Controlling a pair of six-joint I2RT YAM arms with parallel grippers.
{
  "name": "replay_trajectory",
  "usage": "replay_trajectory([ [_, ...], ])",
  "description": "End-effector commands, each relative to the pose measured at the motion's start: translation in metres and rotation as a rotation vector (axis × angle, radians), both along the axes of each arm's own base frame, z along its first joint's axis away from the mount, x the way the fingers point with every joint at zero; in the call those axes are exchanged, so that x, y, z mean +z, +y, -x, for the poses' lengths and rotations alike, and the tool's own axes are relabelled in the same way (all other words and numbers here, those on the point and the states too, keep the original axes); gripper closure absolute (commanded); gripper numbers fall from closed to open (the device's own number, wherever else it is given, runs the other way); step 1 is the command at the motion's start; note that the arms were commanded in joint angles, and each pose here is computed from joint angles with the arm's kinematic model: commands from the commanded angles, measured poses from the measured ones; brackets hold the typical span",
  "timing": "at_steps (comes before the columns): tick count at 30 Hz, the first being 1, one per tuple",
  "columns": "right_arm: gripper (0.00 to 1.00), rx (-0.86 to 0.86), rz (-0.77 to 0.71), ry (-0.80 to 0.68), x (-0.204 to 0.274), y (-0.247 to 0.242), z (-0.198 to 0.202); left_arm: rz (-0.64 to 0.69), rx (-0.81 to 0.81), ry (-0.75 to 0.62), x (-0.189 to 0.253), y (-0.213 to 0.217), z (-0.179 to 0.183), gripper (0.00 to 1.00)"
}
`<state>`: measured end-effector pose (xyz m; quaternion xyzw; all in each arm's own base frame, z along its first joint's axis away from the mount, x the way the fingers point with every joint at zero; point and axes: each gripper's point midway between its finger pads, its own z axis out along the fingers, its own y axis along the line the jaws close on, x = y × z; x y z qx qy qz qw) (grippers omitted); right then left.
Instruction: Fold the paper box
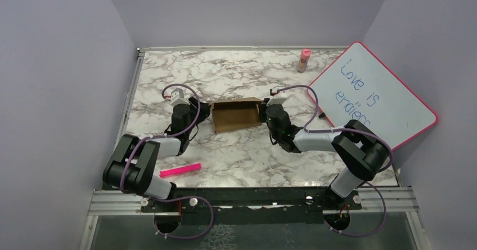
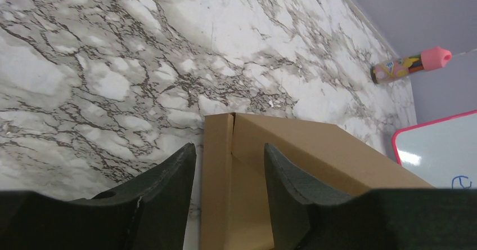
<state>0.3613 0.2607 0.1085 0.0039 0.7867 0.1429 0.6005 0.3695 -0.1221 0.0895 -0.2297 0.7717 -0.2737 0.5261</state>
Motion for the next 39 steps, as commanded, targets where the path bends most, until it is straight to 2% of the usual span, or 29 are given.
replay_trajectory([
  [1,0.91,0.023,0.046,0.041,-0.016,0.003,0.004,0.055,-0.070,-0.032,0.010,-0.017,-0.009,0.52],
  [8,0.91,0.039,0.044,0.047,-0.018,0.007,0.003,0.117,-0.131,-0.005,0.006,-0.033,-0.011,0.55],
  [24,0.91,0.098,0.041,0.067,-0.016,0.025,0.000,0.215,-0.216,-0.028,0.028,-0.061,-0.017,0.54],
  [33,0.91,0.118,0.032,0.066,-0.011,0.029,0.001,0.189,-0.201,0.052,-0.007,-0.062,-0.015,0.55],
  [36,0.91,0.157,0.033,0.076,-0.008,0.038,0.001,0.220,-0.232,0.047,-0.002,-0.072,-0.016,0.55],
  [39,0.90,0.161,0.028,0.096,-0.005,0.041,0.001,0.193,-0.249,0.008,0.009,-0.081,-0.018,0.55],
])
